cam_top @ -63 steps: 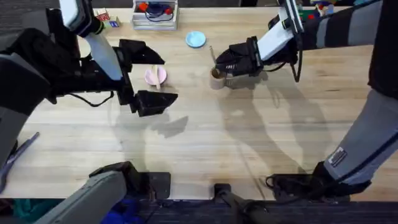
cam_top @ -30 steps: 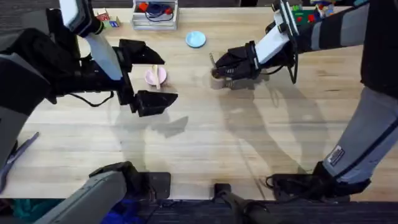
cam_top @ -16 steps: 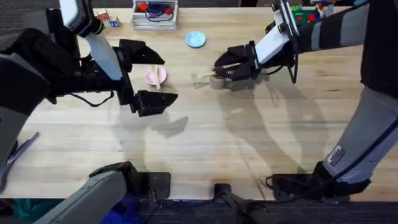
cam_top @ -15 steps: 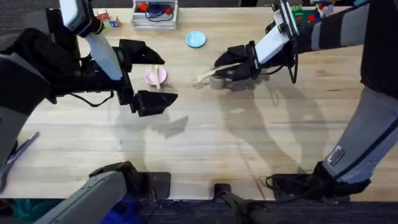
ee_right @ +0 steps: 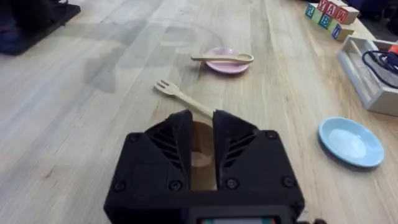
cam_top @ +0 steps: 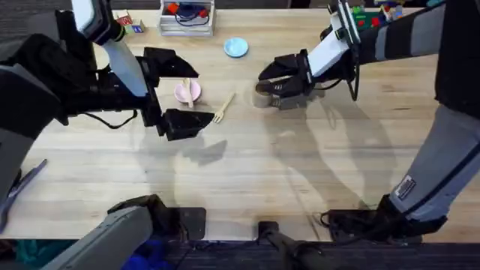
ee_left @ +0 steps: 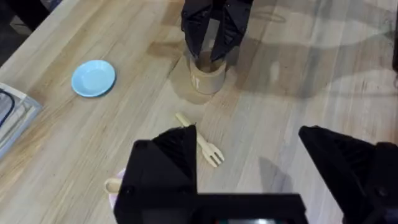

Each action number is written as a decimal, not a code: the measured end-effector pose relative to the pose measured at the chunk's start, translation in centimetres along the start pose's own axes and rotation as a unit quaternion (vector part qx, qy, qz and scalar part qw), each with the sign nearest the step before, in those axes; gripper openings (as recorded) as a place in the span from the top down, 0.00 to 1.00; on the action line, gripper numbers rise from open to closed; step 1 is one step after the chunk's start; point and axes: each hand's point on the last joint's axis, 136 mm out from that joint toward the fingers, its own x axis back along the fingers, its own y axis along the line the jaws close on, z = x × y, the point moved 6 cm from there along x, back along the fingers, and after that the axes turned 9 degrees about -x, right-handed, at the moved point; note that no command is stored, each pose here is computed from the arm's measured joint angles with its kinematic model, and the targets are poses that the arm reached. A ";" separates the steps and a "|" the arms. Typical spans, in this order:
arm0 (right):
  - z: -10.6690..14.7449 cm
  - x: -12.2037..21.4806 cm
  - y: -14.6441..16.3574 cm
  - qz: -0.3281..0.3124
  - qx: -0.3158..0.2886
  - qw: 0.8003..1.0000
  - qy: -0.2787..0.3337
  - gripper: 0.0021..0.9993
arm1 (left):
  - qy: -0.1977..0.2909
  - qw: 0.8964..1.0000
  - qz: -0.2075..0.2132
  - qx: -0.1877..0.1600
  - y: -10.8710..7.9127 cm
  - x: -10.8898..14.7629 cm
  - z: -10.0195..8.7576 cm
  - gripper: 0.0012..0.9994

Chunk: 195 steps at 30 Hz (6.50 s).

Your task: Pick up a utensil and set it on the pink plate, then put the other utensil in the container.

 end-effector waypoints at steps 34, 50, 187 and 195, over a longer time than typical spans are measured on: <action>-6.6 -0.8 -1.6 -0.017 0.020 1.000 0.000 0.12 | 0.000 1.000 0.000 0.000 0.0 0.0 0.0 0.01; -12.0 -4.9 -1.1 -0.031 0.051 0.975 0.214 0.01 | 0.000 1.000 0.000 0.000 0.0 0.0 0.0 0.01; -0.9 -14.4 0.2 -0.120 0.065 0.860 0.492 0.00 | 0.000 1.000 0.000 0.000 0.0 0.0 0.0 0.01; -1.0 -14.5 0.3 -0.121 0.064 0.858 0.495 0.08 | 0.000 1.000 0.000 0.000 0.0 0.0 0.0 0.01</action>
